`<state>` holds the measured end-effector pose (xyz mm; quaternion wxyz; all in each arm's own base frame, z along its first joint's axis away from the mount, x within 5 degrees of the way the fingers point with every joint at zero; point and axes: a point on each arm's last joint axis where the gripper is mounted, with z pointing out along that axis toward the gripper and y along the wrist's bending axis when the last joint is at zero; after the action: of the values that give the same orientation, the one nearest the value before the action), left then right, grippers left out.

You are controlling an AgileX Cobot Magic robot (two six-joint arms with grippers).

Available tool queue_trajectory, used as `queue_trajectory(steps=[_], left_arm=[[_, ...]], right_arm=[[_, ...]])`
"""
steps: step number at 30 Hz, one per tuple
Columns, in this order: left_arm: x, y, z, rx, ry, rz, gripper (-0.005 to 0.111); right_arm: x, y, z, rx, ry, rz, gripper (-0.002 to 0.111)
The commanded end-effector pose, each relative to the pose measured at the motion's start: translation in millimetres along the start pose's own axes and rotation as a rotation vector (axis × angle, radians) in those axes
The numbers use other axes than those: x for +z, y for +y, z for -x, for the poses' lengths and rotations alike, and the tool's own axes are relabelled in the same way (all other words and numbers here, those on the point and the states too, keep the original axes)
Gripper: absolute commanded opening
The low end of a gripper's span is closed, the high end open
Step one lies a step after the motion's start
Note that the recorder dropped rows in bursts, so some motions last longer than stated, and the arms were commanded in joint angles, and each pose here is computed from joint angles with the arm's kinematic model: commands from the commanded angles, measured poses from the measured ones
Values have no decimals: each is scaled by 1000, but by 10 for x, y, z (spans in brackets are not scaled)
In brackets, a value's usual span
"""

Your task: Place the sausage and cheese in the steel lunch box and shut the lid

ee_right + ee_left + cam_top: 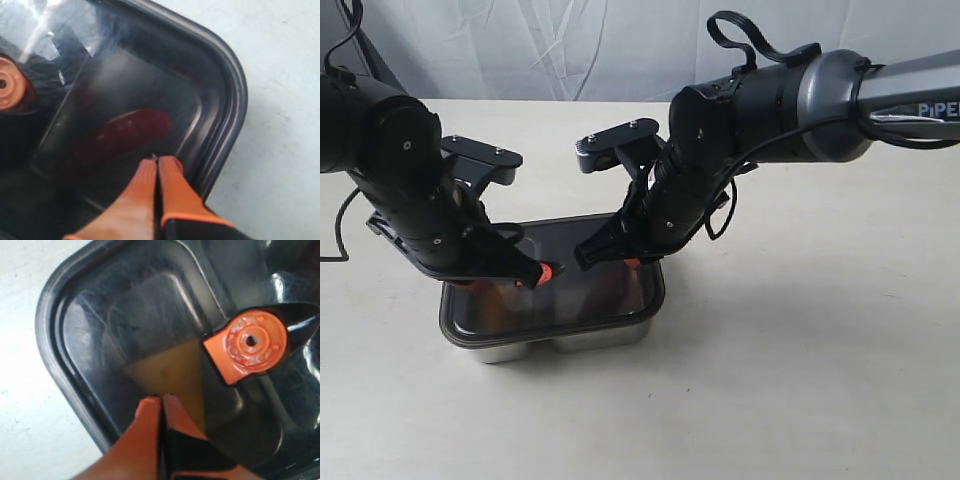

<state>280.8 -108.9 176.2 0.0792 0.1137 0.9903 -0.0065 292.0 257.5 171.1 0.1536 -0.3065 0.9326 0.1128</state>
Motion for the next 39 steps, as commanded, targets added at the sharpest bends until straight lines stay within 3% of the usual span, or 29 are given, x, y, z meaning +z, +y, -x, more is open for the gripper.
queue_trajectory(steps=[1,5,7,11,15,19,22,39], left_arm=[[-77,11,-123,-51,18,-14,0],[-848,35,-228,-51,-281,-68,0],[-1230,-3,-405,-37,-423,-116,0],[-1893,-98,-1013,-12,-750,-306,0],[-2044,-5,-1558,-20,-926,-423,0],[-1899,85,-1850,-29,-952,-446,0],[-1824,81,-1894,-42,-934,-468,0],[-1769,92,-1905,-27,-910,-436,0]], right_arm=[[-238,1,-18,-26,-23,-9,-1],[-964,73,-48,-46,-111,3,-1],[-1281,110,-99,-45,-162,20,-1],[-1776,153,-478,-25,-297,64,-1],[-1958,128,-1036,9,-445,91,-1],[-1904,79,-1443,36,-527,98,-1],[-1853,72,-1543,51,-518,107,-1],[-1825,71,-1580,52,-506,108,-1]])
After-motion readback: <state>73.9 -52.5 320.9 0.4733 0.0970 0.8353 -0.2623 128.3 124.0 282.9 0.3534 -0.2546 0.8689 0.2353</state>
